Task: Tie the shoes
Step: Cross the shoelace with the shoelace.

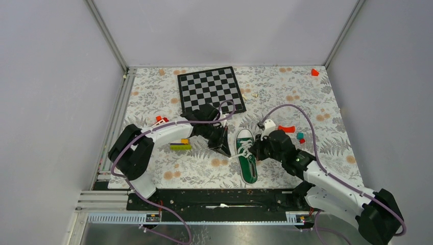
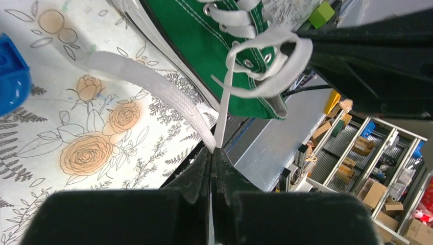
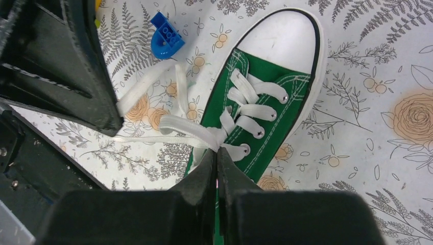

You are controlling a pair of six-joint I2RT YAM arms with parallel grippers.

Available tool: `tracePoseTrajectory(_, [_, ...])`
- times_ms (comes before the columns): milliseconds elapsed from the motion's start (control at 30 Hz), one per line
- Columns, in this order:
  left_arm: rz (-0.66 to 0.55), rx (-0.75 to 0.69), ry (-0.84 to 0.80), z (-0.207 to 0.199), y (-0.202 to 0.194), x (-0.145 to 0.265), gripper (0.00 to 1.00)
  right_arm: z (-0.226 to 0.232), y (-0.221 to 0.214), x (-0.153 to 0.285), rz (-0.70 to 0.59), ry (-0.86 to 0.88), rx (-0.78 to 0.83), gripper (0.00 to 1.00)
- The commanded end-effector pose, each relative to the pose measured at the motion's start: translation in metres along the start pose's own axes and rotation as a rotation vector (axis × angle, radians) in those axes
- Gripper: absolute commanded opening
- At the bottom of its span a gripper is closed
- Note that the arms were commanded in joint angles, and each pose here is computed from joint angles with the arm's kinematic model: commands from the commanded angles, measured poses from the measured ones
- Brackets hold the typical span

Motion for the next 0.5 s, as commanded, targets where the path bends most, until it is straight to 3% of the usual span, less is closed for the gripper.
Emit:
tracePoseTrajectory(0, [-0.019,-0.075,-0.082,-0.018,-0.005,0.007,0.00,0.011,0.022,-0.004,-0.199,0.119,-0.015,0.00])
tracePoseTrajectory(267, [-0.045,-0.218,-0.005,-0.014,0.011,0.025,0.01,0.016,0.017,-0.011,-0.146,0.135,-0.030,0.00])
tracePoseTrajectory(467, [-0.068,-0.274,0.039,-0.009,0.023,0.041,0.17,0.015,0.024,-0.001,-0.163,0.107,-0.003,0.00])
Point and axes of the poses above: each gripper's point midway between its finger pads, its own x axis back along the fingers, its own z axis along the line the jaws close on, y = z × x, the point moved 1 cm from there along x, back along the fingers, and after that the axes turned 15 degrees about -x, right-handed, at the moved point
